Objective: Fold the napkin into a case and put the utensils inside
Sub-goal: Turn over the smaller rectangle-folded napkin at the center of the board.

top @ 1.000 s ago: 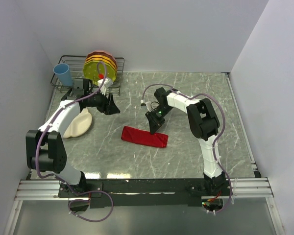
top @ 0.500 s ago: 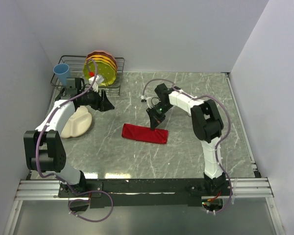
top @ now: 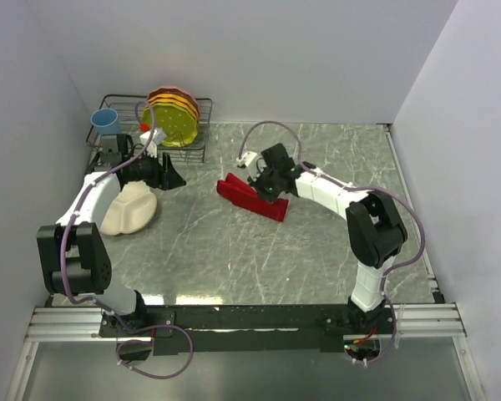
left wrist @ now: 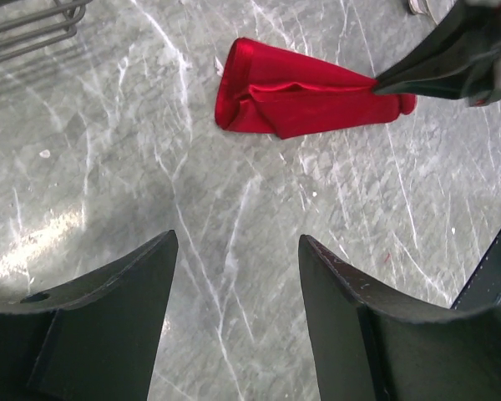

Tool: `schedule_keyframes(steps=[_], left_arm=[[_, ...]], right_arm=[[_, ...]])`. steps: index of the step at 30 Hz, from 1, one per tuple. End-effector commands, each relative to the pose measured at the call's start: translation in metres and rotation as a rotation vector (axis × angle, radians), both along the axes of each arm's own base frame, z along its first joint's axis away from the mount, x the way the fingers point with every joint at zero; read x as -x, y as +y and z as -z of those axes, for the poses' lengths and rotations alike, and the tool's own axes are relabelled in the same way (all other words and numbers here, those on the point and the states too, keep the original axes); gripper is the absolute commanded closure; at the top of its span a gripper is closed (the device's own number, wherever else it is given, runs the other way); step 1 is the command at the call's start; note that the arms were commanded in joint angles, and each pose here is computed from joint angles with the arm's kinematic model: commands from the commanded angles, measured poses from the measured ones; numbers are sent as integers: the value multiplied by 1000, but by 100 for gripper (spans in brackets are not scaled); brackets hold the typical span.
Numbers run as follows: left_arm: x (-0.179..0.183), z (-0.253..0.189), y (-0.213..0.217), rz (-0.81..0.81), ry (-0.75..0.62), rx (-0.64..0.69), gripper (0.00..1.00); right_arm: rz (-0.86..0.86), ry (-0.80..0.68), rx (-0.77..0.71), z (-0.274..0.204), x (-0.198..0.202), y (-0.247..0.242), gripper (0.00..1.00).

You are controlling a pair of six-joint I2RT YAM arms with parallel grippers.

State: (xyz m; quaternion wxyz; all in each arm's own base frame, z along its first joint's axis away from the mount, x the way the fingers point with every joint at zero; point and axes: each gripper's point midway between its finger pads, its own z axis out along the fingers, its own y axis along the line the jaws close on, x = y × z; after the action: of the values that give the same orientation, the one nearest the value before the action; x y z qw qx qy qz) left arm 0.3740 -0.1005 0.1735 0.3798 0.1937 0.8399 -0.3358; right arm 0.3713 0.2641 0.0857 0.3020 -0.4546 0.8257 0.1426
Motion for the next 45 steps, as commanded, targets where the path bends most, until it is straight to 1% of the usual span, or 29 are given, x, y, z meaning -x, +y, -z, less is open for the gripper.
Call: schedule_keyframes(steps=[1,2,4,5,6,7,9,10,12,17,20,27,29,30,33,35,37,38,39,40,41,42,43,44,45], left_arm=[[11,-15,6,10,-53,-14,34],[13,-16,8,6,-55,-16,34],[18,-13,10,2,-47,-21,34],[20,-15,11,-1,-56,-24,34],[22,-15,13,-2,-58,-28,34],[26,-11,13,-1,-48,-27,34],[29,-12,15,-8,-57,-35,34],[33,-10,16,-8,-50,-36,34],[37,-10,18,-14,-57,-42,34],[48,-6,21,-16,-53,-45,34],[53,-1,23,-22,-56,-63,34],[74,9,26,-30,-46,-85,33],[78,9,27,-33,-57,-90,33],[80,10,27,-35,-54,-91,33],[80,7,28,-36,-65,-94,33],[82,8,28,-29,-47,-98,33],[81,7,28,-19,-38,-94,34],[84,8,26,-4,-24,-87,35],[82,3,25,1,-22,-79,37],[82,3,20,25,2,-49,38],[84,2,17,30,42,-20,42],[79,-6,15,30,45,0,44],[77,-5,9,49,85,50,49],[73,-11,5,41,108,86,51],[70,-12,0,49,129,114,53]], right_arm=[[41,-293,22,-28,-31,11,100],[50,-305,53,-21,-27,8,100],[31,-351,38,-26,-22,20,100],[52,-365,69,-21,-20,14,100],[58,-396,55,-29,-21,17,100],[50,-398,61,-24,-13,20,100],[62,-438,67,-30,-10,20,100],[52,-434,85,-24,-1,20,100],[60,-492,65,-34,-1,26,100],[18,-532,87,-24,25,36,100],[-17,-584,92,-21,41,46,100],[-71,-581,136,2,79,54,100],[-78,-587,135,2,88,56,95],[-97,-582,135,5,96,60,81],[-146,-554,133,7,118,67,52],[-162,-508,114,4,130,68,50],[-157,-468,78,-7,135,74,45],[-148,-419,73,-9,142,71,42],[-150,-402,43,-21,142,77,40],[-153,-377,31,-26,144,78,40],[-119,-330,29,-30,142,68,40],[-122,-288,-16,-40,144,72,40],[-115,-251,-36,-43,144,69,41],[-53,-192,-38,-44,134,52,42],[-43,-154,-60,-47,132,50,44]])
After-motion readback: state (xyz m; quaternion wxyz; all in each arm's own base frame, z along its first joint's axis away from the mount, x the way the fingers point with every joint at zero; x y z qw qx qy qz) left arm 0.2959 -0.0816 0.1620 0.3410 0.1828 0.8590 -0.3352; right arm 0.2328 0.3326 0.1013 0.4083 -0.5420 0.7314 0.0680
